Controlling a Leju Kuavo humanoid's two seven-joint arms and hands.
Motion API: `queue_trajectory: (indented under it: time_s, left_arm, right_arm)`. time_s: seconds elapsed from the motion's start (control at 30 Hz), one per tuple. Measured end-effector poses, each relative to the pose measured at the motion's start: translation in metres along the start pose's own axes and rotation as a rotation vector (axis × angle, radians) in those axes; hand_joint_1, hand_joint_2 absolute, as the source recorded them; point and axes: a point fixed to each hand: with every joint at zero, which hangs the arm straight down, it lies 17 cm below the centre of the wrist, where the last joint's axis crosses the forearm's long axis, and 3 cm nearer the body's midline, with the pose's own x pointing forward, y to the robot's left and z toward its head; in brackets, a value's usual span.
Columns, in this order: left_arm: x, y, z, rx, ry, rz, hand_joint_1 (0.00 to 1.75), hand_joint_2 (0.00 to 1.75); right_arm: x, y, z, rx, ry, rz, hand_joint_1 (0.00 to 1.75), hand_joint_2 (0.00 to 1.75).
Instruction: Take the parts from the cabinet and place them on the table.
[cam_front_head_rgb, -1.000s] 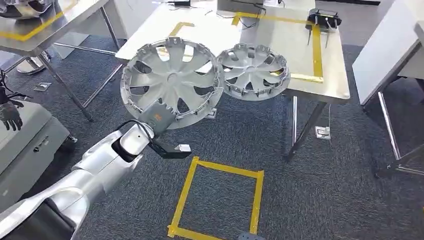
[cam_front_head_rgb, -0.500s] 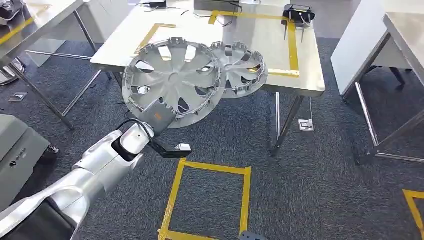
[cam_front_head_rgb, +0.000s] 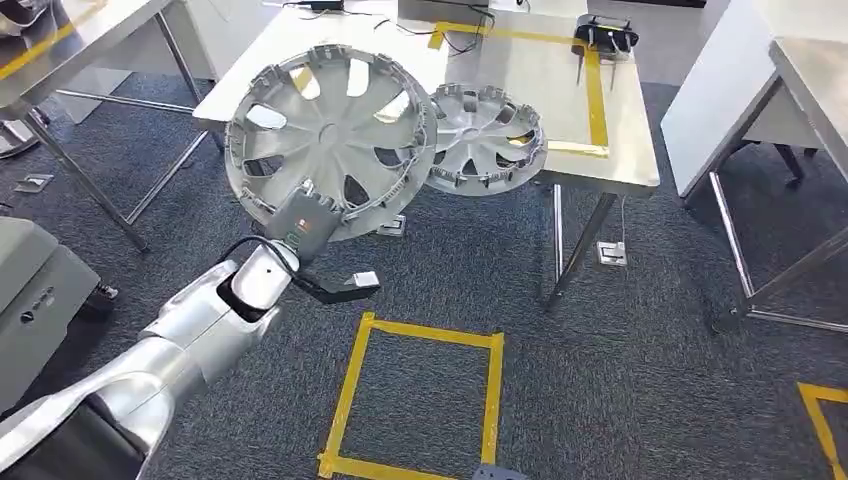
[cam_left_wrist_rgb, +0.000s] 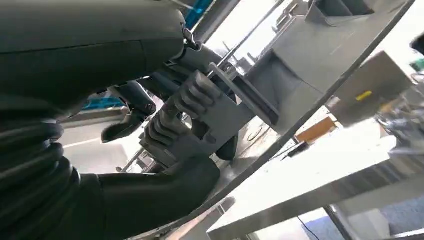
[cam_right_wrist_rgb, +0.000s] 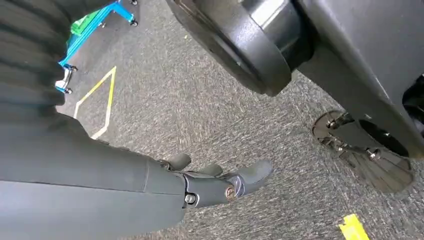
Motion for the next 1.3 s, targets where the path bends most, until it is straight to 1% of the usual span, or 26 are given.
queue_trajectory:
  time_s: [0.2,0.57,0.73,1.3]
  left_arm:
    - [-0.031,0.006,-0.001,0.022,0.111,0.035,1.75,1.75]
    - [-0.066,-0.001,0.004,0.012,0.214,0.052,1.75,1.75]
    - [-0.074,-0.002,0.005,0.010,0.229,0.052,1.75,1.75]
    - [-0.075,-0.003,0.005,0.009,0.230,0.051,1.75,1.75]
  right_arm:
    - [0.000,0.000,0.000,0.000,0.001,0.002,0.00,1.75]
    - [0.001,0.000,0.000,0.000,-0.006,0.005,0.00,1.75]
    - [0.001,0.000,0.000,0.000,-0.006,0.005,0.00,1.75]
    - [0.001,0.000,0.000,-0.001,-0.006,0.005,0.00,1.75]
